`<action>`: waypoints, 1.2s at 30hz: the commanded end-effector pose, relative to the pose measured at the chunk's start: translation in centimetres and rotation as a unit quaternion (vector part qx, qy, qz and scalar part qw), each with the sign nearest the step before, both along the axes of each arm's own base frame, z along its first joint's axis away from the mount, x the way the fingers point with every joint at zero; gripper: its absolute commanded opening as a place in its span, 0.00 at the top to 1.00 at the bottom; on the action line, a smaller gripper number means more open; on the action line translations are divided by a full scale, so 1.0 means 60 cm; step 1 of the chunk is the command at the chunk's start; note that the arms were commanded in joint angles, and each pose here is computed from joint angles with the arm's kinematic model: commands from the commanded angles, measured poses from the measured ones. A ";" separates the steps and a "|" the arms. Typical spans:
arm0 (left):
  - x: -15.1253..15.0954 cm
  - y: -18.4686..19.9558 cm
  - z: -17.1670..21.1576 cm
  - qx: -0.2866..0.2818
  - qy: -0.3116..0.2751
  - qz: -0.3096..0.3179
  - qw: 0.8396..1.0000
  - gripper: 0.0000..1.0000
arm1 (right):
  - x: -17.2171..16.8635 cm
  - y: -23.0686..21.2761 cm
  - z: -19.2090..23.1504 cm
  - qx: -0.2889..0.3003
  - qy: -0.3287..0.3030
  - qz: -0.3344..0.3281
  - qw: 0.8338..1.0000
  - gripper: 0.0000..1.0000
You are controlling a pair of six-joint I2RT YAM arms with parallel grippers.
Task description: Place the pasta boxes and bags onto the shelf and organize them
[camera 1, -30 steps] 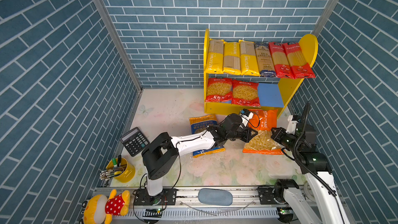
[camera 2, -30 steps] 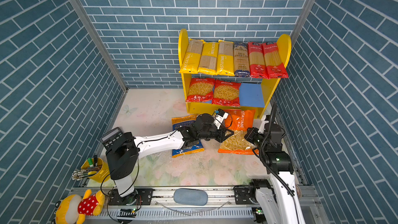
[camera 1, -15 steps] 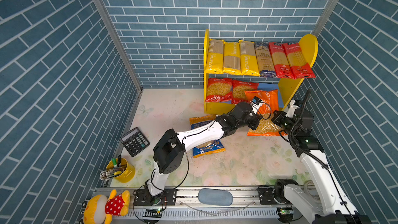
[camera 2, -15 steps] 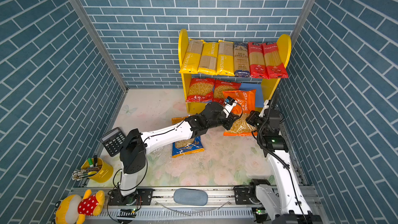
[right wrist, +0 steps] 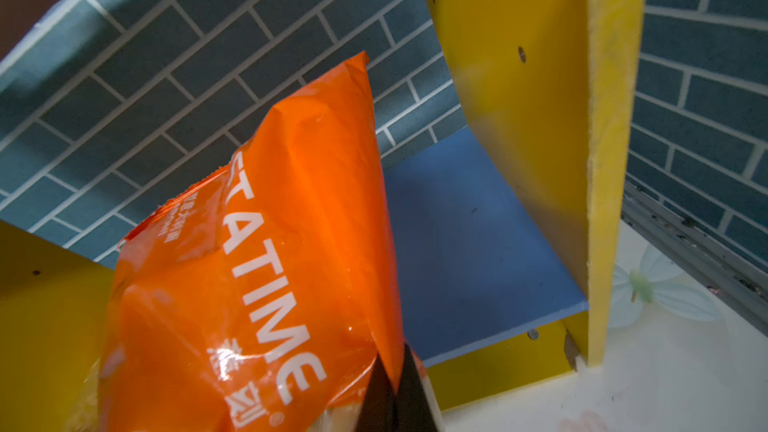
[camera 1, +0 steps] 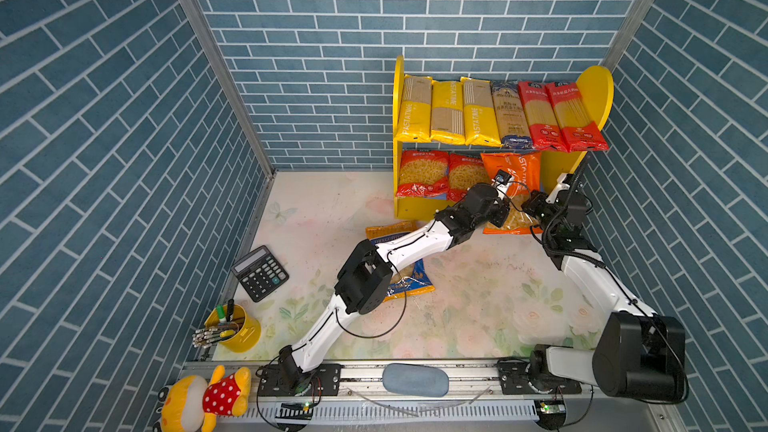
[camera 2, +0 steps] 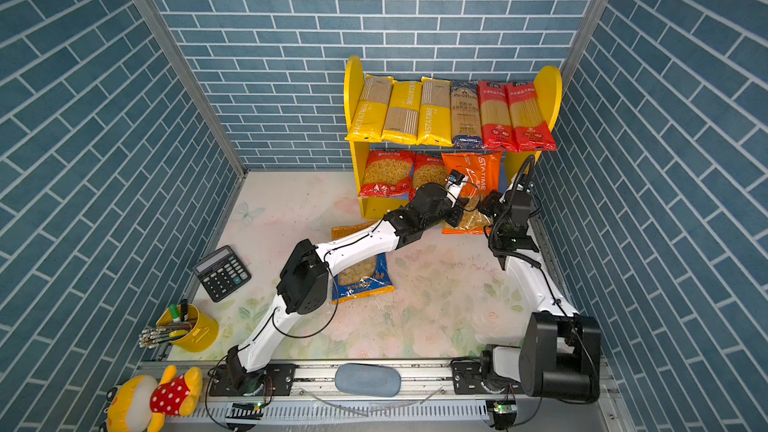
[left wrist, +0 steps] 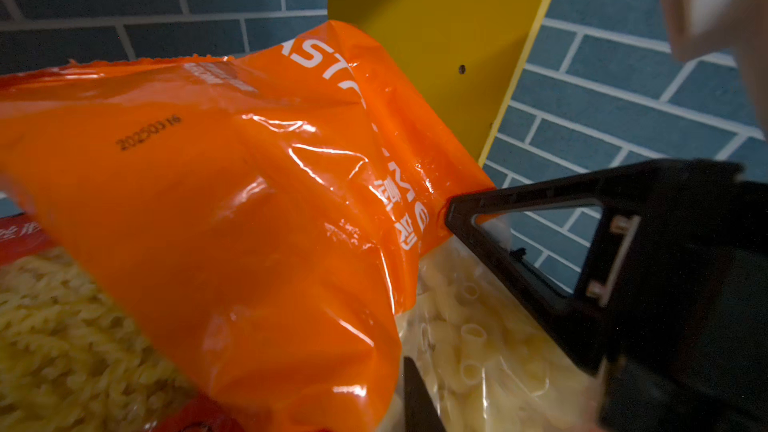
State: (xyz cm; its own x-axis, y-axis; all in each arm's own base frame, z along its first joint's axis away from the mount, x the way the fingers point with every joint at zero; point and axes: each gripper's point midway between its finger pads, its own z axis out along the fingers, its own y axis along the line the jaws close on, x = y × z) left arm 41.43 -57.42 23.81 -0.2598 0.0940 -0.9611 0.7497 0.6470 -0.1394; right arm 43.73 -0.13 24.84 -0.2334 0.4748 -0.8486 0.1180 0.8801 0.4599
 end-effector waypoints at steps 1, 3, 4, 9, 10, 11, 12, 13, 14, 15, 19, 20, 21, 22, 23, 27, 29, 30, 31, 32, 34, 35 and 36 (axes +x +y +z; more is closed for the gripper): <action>0.030 -0.002 0.036 -0.037 -0.009 0.027 0.999 1.00 | 0.029 -0.004 0.089 -0.016 -0.088 -0.005 0.996 0.88; 0.043 -0.001 0.026 -0.049 0.010 0.041 0.998 1.00 | 0.031 -0.003 0.071 -0.013 -0.069 -0.004 0.998 0.77; 0.047 0.000 0.023 -0.054 0.019 0.046 0.997 1.00 | 0.028 -0.003 0.062 -0.010 -0.058 -0.005 0.998 0.73; 0.050 -0.003 0.029 -0.068 0.029 0.046 0.996 1.00 | -0.010 -0.002 0.036 0.008 -0.019 -0.007 1.000 0.62; 0.051 -0.004 0.031 -0.069 0.030 0.046 0.996 1.00 | -0.022 0.000 0.031 0.012 -0.008 -0.006 1.000 0.60; 0.052 -0.005 0.035 -0.072 0.032 0.045 0.996 1.00 | -0.034 -0.001 0.024 0.013 0.007 -0.006 1.000 0.57; 0.054 -0.005 0.039 -0.076 0.033 0.044 0.996 1.00 | -0.047 0.000 0.019 0.015 0.019 -0.006 1.000 0.55; 0.055 -0.006 0.044 -0.081 0.037 0.044 0.995 1.00 | -0.062 -0.001 0.010 0.018 0.038 -0.009 0.999 0.52; 0.054 -0.007 0.053 -0.089 0.037 0.043 0.994 1.00 | -0.077 -0.003 0.000 0.018 0.060 -0.013 0.998 0.49; 0.055 -0.008 0.056 -0.094 0.039 0.043 0.994 1.00 | -0.091 -0.002 -0.008 0.021 0.080 -0.012 0.997 0.46; 0.057 -0.009 0.074 -0.128 0.064 0.049 0.988 1.00 | -0.134 0.032 -0.052 0.065 0.151 0.040 0.986 0.38; 0.057 -0.008 0.078 -0.138 0.073 0.052 0.986 1.00 | -0.141 0.039 -0.061 0.085 0.158 0.051 0.982 0.36; 0.057 -0.008 0.082 -0.150 0.082 0.053 0.984 1.00 | -0.145 0.042 -0.065 0.106 0.157 0.057 0.980 0.34; 0.057 -0.009 0.082 -0.161 0.094 0.055 0.981 1.00 | -0.149 0.046 -0.067 0.130 0.149 0.063 0.978 0.31; 0.057 -0.009 0.086 -0.173 0.104 0.057 0.978 1.00 | -0.152 0.045 -0.066 0.155 0.137 0.063 0.976 0.28; 0.058 -0.015 0.085 -0.198 0.132 0.058 0.969 1.00 | -0.141 0.040 -0.063 0.260 0.069 0.051 0.962 0.21; 0.057 -0.019 0.079 -0.199 0.140 0.055 0.968 1.00 | -0.130 0.033 -0.068 0.311 0.026 0.037 0.949 0.21; 0.056 -0.021 0.077 -0.199 0.142 0.052 0.968 1.00 | -0.124 0.031 -0.069 0.332 0.010 0.034 0.943 0.20; 0.055 -0.023 0.075 -0.200 0.146 0.049 0.968 1.00 | -0.117 0.029 -0.072 0.354 -0.005 0.031 0.935 0.20; 0.054 -0.023 0.076 -0.201 0.148 0.048 0.967 1.00 | -0.113 0.027 -0.072 0.367 -0.017 0.030 0.930 0.19; 0.053 -0.025 0.075 -0.202 0.151 0.045 0.966 1.00 | -0.105 0.022 -0.069 0.380 -0.048 0.026 0.923 0.18; 0.052 -0.025 0.075 -0.203 0.151 0.044 0.966 1.00 | -0.104 0.021 -0.065 0.379 -0.061 0.026 0.923 0.18; 0.053 -0.025 0.075 -0.204 0.151 0.044 0.966 1.00 | -0.103 0.021 -0.060 0.377 -0.071 0.025 0.923 0.18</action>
